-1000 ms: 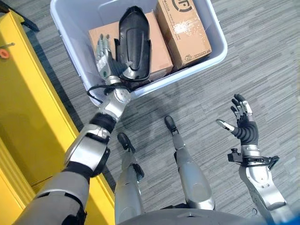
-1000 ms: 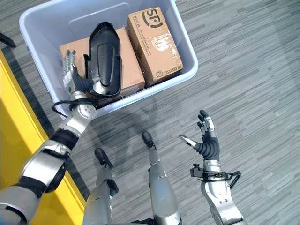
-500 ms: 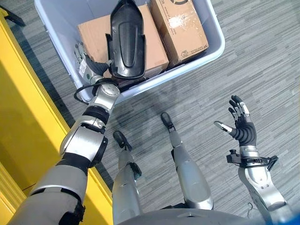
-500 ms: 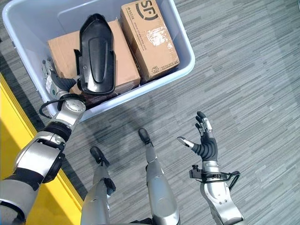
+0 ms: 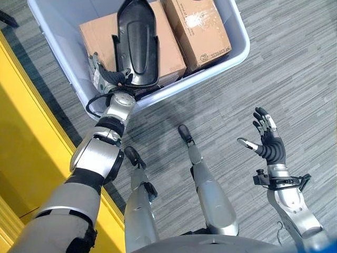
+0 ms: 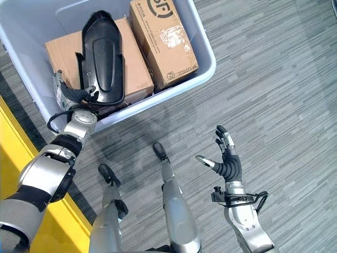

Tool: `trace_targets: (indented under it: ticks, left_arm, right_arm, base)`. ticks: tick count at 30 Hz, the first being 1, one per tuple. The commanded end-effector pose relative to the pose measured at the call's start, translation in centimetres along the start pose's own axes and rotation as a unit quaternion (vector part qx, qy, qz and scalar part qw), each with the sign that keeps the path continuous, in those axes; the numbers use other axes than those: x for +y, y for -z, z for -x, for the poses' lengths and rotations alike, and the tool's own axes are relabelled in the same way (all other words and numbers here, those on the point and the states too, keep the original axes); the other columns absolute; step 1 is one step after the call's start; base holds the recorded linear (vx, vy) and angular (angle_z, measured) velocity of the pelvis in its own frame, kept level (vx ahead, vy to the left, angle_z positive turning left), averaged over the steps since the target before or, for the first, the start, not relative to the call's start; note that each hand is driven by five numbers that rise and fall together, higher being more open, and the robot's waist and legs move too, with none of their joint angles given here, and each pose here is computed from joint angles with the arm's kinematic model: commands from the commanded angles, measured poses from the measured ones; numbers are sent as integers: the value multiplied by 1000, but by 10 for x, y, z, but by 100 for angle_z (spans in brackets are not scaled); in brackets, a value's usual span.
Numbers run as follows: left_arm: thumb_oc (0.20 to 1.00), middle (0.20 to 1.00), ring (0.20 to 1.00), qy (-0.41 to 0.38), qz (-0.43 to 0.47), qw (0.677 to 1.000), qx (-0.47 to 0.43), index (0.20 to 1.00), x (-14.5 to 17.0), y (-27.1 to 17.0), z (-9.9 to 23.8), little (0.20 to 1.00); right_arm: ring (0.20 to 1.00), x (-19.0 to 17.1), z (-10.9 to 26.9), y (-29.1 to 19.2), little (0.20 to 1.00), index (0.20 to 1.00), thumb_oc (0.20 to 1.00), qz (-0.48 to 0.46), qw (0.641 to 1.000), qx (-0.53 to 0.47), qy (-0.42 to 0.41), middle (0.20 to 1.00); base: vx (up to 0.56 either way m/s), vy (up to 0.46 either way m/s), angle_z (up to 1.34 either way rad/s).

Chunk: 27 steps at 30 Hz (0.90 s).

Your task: Move parts from the plastic box to the shelf.

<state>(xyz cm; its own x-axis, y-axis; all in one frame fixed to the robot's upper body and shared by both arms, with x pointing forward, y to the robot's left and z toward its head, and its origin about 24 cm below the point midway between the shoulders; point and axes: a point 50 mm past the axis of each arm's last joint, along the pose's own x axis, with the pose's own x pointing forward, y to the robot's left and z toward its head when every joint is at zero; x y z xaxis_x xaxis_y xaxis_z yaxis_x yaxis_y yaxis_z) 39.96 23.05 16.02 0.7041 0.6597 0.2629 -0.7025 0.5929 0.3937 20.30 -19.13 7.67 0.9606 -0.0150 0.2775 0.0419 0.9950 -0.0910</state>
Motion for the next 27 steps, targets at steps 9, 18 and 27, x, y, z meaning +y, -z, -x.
trace_targets:
  ticks: [9,18,27]
  left_arm:
    - [1000,1000,1000,-49,2,999,-3,1000,31,-16,-28,1000]
    - [1000,1000,1000,-59,-27,998,25,1000,48,-7,-39,1000]
    - [200,200,200,-43,-69,997,-3,200,47,-8,-40,200]
  right_arm:
    - [1000,-12,-20,-22,1000,1000,1000,9,997,-70,11,1000]
    - [1000,-11,-22,-24,1000,1000,1000,2,997,-75,8,1000]
    - [1000,-14,-16,-22,1000,1000,1000,0,998,-67,3,1000]
  base:
    - [11,9,-6]
    - [3,0,-3]
    - [0,0,0]
